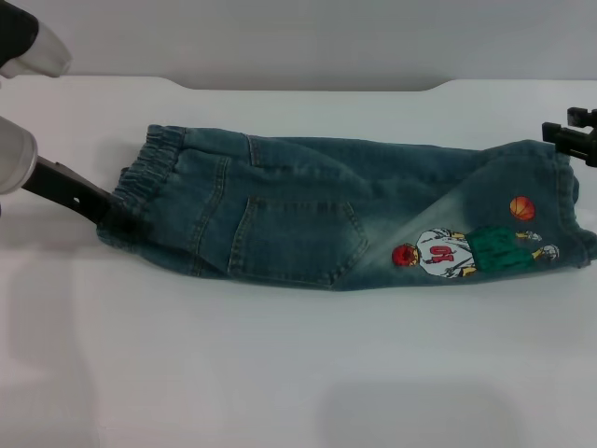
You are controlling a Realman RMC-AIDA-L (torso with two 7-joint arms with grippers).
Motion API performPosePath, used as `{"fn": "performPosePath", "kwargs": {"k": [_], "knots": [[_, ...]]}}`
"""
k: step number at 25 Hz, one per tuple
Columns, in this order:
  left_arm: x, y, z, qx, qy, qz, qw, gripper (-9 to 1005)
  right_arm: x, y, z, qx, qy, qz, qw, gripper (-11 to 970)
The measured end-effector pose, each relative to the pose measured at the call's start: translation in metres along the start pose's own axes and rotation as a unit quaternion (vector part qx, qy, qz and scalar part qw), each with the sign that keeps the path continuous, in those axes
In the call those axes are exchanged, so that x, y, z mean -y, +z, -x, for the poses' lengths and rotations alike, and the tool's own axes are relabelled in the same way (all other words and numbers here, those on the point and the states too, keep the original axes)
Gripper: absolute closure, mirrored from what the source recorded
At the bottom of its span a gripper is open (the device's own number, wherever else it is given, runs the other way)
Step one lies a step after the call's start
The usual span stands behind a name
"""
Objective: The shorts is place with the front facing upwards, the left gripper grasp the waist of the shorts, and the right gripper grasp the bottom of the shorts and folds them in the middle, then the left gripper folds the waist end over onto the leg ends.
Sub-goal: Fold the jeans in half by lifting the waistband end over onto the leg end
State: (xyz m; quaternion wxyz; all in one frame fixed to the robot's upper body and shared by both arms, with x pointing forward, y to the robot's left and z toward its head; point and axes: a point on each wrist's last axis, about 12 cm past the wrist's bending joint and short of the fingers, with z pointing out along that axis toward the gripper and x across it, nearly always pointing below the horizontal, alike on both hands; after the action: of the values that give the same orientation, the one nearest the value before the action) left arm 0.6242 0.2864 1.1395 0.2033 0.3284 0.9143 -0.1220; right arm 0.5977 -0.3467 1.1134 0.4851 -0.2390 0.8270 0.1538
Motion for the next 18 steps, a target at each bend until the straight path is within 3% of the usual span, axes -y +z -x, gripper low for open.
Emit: {"fn": "performPosePath", "kwargs": {"k": [11, 18], "knots": [[0.0040, 0.0063, 0.0017, -0.031, 0.005, 0.013, 0.999, 312, 0.0017, -0.0017, -0.0023, 0.000, 0.006, -0.006, 1.000, 516], [0.0020, 0.0058, 0.0037, -0.026, 0.006, 0.023, 0.999, 552, 0.0014, -0.0025, -0.0044, 0.000, 0.008, -0.007, 1.000, 515]]}}
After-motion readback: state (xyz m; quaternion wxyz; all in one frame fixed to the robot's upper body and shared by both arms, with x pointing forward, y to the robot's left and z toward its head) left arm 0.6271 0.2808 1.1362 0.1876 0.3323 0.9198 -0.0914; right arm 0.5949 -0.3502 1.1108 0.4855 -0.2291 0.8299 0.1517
